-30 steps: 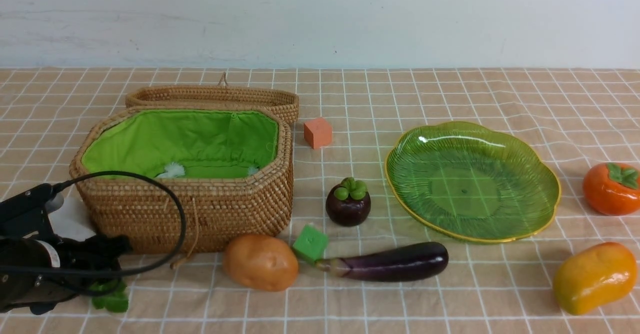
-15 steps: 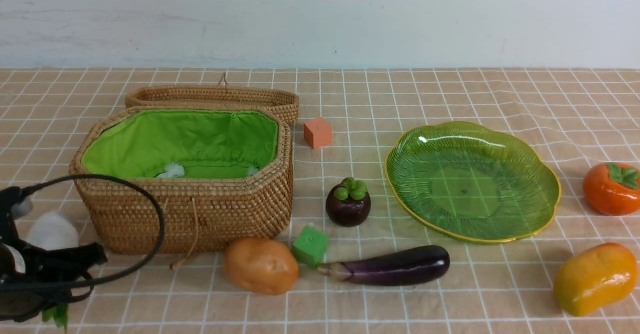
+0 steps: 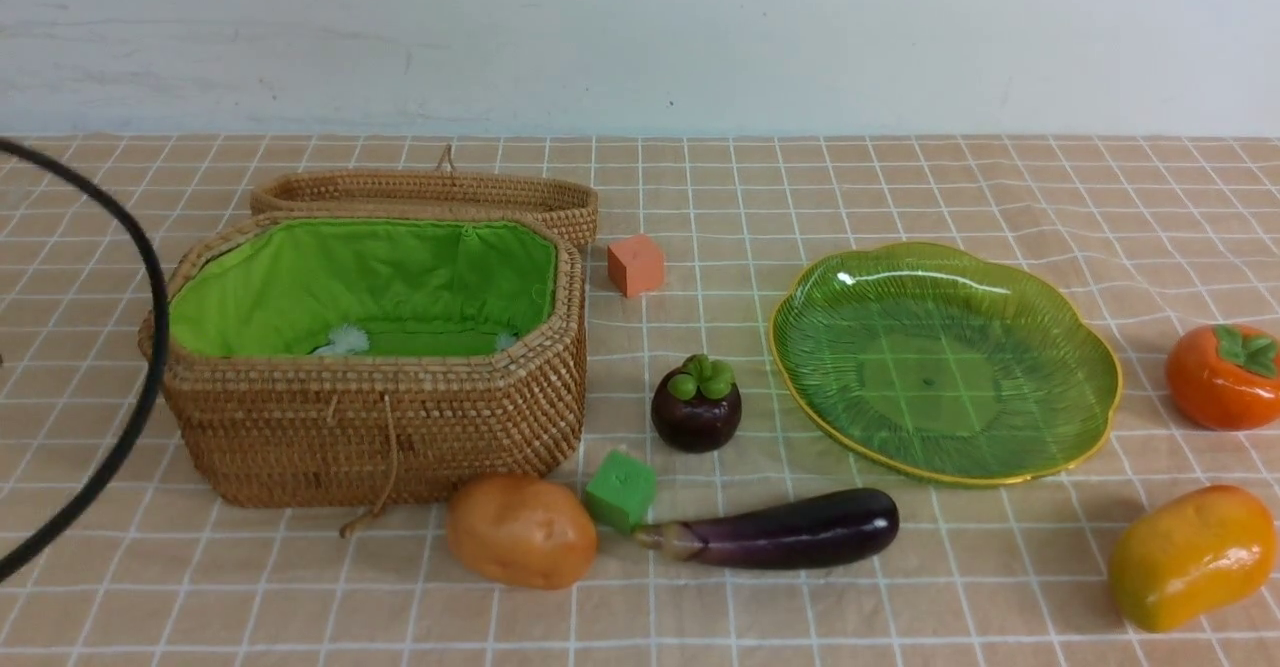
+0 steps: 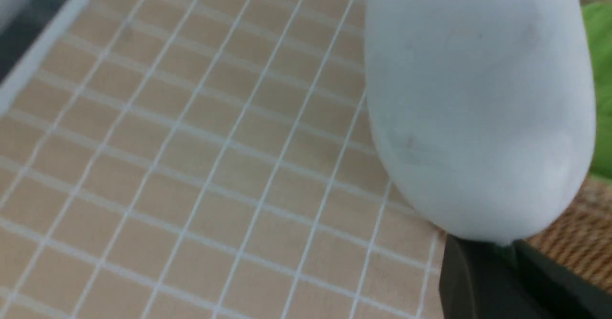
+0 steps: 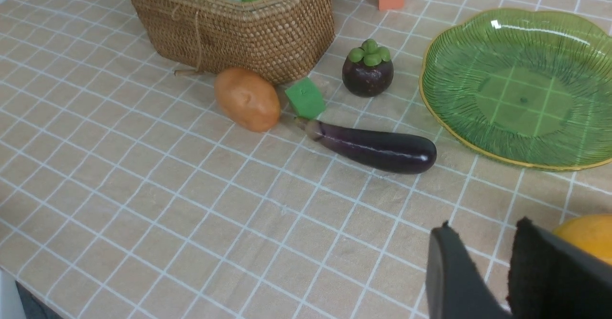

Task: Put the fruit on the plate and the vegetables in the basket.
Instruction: Take a daikon with your left arm and place it on the basket on the left.

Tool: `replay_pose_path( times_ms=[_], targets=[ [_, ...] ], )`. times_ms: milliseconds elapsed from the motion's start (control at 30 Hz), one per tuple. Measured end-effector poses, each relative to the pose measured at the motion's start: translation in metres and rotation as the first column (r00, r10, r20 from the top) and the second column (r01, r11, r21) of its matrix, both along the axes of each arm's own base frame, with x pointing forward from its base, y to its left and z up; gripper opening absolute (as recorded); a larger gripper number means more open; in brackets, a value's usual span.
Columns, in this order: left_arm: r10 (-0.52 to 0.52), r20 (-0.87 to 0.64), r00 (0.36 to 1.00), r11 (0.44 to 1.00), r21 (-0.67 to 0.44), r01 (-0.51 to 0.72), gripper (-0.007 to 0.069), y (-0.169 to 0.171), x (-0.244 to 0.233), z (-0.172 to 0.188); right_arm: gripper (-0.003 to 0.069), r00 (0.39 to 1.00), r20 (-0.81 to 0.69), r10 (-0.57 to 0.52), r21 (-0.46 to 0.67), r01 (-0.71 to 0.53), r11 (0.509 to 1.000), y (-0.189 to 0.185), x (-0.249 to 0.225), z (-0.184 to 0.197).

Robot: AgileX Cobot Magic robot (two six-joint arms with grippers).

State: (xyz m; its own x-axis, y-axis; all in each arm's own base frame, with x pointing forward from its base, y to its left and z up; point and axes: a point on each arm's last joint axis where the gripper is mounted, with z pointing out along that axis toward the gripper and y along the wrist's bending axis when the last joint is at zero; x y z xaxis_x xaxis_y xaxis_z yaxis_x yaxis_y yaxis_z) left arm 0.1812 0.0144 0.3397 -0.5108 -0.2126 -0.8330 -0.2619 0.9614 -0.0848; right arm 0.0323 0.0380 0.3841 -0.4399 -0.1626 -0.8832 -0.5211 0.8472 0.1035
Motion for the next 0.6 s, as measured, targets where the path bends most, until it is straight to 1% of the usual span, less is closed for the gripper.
replay_pose_path(
  times_ms=[33, 67, 100, 167, 200, 233, 267, 333, 367, 433, 500, 567, 600],
  targets=[
    [-0.066, 0.026, 0.997, 0.998, 0.023, 0.066, -0.0013, -0.006, 0.001, 0.012, 0.0202, 1.0, 0.011, 0.001, -0.006, -0.001, 1.0, 0.0, 0.0, 0.0],
    [-0.119, 0.025, 0.993, 0.992, 0.044, 0.118, -0.0013, -0.011, 0.003, 0.016, 0.0202, 1.0, 0.023, 0.001, -0.008, -0.001, 1.0, 0.0, 0.001, 0.001],
    [-0.198, 0.022, 0.98, 0.978, 0.076, 0.196, -0.0013, -0.019, 0.007, 0.021, 0.0202, 0.999, 0.034, 0.0, -0.008, 0.0, 1.0, 0.0, 0.001, 0.002],
    [-0.348, -0.015, 0.937, 0.926, 0.148, 0.346, -0.0013, -0.035, 0.016, 0.026, 0.0202, 0.998, 0.059, -0.003, -0.005, 0.003, 1.0, 0.0, 0.003, 0.004],
    [-0.456, -0.075, 0.887, 0.862, 0.213, 0.461, -0.0013, -0.046, 0.023, 0.024, 0.0202, 0.997, 0.076, -0.007, -0.005, 0.008, 1.0, -0.001, 0.003, 0.005],
    [-0.519, -0.131, 0.845, 0.806, 0.256, 0.534, -0.0013, -0.054, 0.03, 0.019, 0.0202, 0.996, 0.088, -0.01, -0.002, 0.01, 1.0, -0.001, 0.004, 0.006],
    [-0.529, -0.149, 0.835, 0.794, 0.26, 0.55, -0.0013, -0.056, 0.033, 0.016, 0.0202, 0.996, 0.09, -0.011, -0.002, 0.011, 1.0, -0.001, 0.004, 0.006],
    [-0.61, -0.272, 0.744, 0.676, 0.312, 0.668, -0.0013, -0.068, 0.051, -0.002, 0.0202, 0.992, 0.123, -0.012, -0.005, 0.012, 1.0, -0.001, 0.005, 0.008],
    [-0.617, -0.281, 0.735, 0.662, 0.32, 0.678, -0.0013, -0.069, 0.053, -0.004, 0.0202, 0.992, 0.125, -0.012, -0.005, 0.013, 1.0, -0.001, 0.005, 0.008],
    [-0.638, -0.352, 0.685, 0.596, 0.339, 0.728, -0.0013, -0.074, 0.073, -0.019, 0.0202, 0.988, 0.154, -0.02, 0.002, 0.02, 1.0, -0.001, 0.007, 0.011],
    [-0.647, -0.392, 0.654, 0.547, 0.358, 0.757, -0.0013, -0.077, 0.087, -0.027, 0.0203, 0.986, 0.163, -0.024, 0.007, 0.024, 1.0, -0.002, 0.007, 0.012],
    [-0.651, -0.41, 0.639, 0.527, 0.362, 0.769, -0.0013, -0.078, 0.092, -0.031, 0.0203, 0.986, 0.168, -0.026, 0.008, 0.025, 1.0, -0.002, 0.007, 0.012],
    [-0.657, -0.437, 0.614, 0.482, 0.382, 0.788, -0.0013, -0.08, 0.1, -0.036, 0.0204, 0.984, 0.173, -0.028, 0.01, 0.026, 1.0, -0.002, 0.007, 0.013]
  ],
)
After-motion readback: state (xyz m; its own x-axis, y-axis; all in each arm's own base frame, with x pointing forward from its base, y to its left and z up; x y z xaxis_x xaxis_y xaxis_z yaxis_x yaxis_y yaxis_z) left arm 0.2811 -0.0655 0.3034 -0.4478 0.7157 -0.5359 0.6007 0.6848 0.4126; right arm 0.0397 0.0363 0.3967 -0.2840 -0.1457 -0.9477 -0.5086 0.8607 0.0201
